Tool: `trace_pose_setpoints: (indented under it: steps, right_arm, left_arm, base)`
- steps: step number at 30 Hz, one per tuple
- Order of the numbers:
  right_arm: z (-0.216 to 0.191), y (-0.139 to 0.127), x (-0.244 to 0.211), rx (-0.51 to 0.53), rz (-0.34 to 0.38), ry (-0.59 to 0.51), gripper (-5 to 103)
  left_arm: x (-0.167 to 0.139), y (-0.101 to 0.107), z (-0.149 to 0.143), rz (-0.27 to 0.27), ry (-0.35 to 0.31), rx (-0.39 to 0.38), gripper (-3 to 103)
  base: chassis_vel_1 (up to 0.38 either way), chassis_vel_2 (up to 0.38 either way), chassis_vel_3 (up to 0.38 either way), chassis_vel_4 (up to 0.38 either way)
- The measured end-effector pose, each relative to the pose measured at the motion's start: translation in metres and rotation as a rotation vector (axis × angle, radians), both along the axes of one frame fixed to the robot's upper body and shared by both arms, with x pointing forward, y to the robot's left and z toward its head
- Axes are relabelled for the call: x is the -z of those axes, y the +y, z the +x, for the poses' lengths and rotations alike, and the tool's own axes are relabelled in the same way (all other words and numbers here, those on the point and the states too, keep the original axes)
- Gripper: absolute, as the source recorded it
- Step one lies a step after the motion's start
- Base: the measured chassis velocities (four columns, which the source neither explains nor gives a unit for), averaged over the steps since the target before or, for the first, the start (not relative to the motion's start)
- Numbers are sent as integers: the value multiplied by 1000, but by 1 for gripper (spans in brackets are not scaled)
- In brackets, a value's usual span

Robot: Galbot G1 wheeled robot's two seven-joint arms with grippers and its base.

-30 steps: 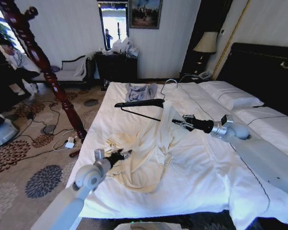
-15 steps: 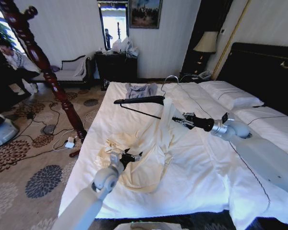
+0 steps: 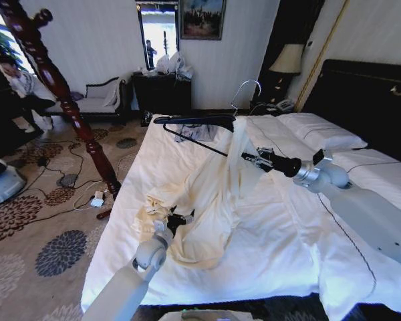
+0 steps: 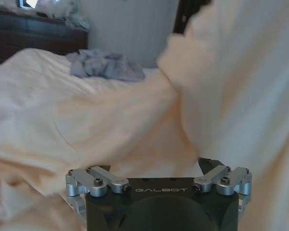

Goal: Pick up the clothes from the bed and hang them on the clothes hanger.

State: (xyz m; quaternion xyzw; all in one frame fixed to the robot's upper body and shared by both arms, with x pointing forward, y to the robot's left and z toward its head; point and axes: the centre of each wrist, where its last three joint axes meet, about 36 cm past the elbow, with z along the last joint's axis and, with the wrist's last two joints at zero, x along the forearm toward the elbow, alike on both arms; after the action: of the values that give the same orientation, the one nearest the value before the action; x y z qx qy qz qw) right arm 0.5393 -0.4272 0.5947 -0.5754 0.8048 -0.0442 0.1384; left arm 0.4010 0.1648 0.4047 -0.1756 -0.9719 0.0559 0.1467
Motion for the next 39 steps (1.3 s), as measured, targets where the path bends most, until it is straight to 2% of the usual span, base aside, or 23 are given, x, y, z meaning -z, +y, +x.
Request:
trace_pose_setpoints:
  steps: [7, 14, 15, 17, 21, 23, 25, 26, 29, 30, 31, 32, 33, 34, 35, 36, 38, 39]
  right_arm:
    - [-2, -2, 0, -2, -8, -1, 20]
    - [-3, -2, 1, -8, -12, -4, 20]
    - [-3, -2, 0, -8, -14, -5, 20]
    - [-4, -3, -1, -8, -17, -6, 20]
    - [-4, -5, -2, -6, -21, -10, 20]
    - [-4, -5, -2, -7, -21, -10, 20]
    - [-5, -3, -1, -13, -23, -9, 20]
    - [-5, -3, -1, -13, -23, -9, 20]
    - [-6, -1, 0, -17, -26, -8, 20]
    - [-6, -1, 0, -17, -26, -8, 20]
    - [-6, -2, 0, -16, -28, -9, 20]
    - [-7, -3, -1, -14, -29, -11, 20]
    - [-7, -4, -3, -12, -31, -14, 20]
    - [-7, -4, -3, -12, -31, -14, 20]
    - [-8, -4, -4, -13, -33, -16, 20]
    - [-8, -4, -4, -13, -34, -16, 20]
    - [-9, -5, -5, -13, -37, -17, 20]
    - [-9, -5, -5, -13, -37, -17, 20]
  left_arm:
    - [-24, 27, 29, -16, -51, -78, 100]
    - [-27, 41, 45, -18, -68, -114, 100]
    - [-27, 44, 47, -17, -71, -123, 103]
    - [-28, 46, 47, -17, -74, -126, 99]
    - [-34, 57, 43, -14, -80, -122, 78]
    - [-34, 59, 43, -15, -80, -124, 78]
    - [-31, 61, 46, -19, -79, -136, 67]
    - [-31, 61, 46, -19, -79, -136, 67]
    - [-30, 53, 50, -36, -90, -134, 51]
    - [-30, 53, 50, -36, -90, -134, 51]
    - [-30, 51, 51, -40, -91, -130, 43]
    - [-30, 47, 51, -47, -90, -120, 43]
    - [-32, 40, 47, -53, -84, -92, 53]
    - [-32, 40, 47, -53, -84, -92, 53]
    - [-37, 36, 40, -58, -84, -62, 58]
    - [-39, 34, 35, -60, -84, -45, 58]
    - [-48, 37, 19, -50, -99, -2, 70]
    - [-48, 37, 19, -50, -99, -2, 70]
  base:
    - [0, 0, 0, 0]
    - [0, 0, 0, 0]
    - [0, 0, 0, 0]
    - [0, 0, 0, 0]
    - [0, 0, 0, 0]
    - [0, 0, 0, 0]
    - [0, 0, 0, 0]
    - [0, 0, 0, 0]
    - [0, 0, 0, 0]
    - [0, 0, 0, 0]
    - [0, 0, 0, 0]
    - [0, 0, 0, 0]
    - [0, 0, 0, 0]
    - [0, 0, 0, 0]
    - [0, 0, 0, 0]
    - [0, 0, 0, 0]
    - [0, 0, 0, 0]
    - [0, 0, 0, 0]
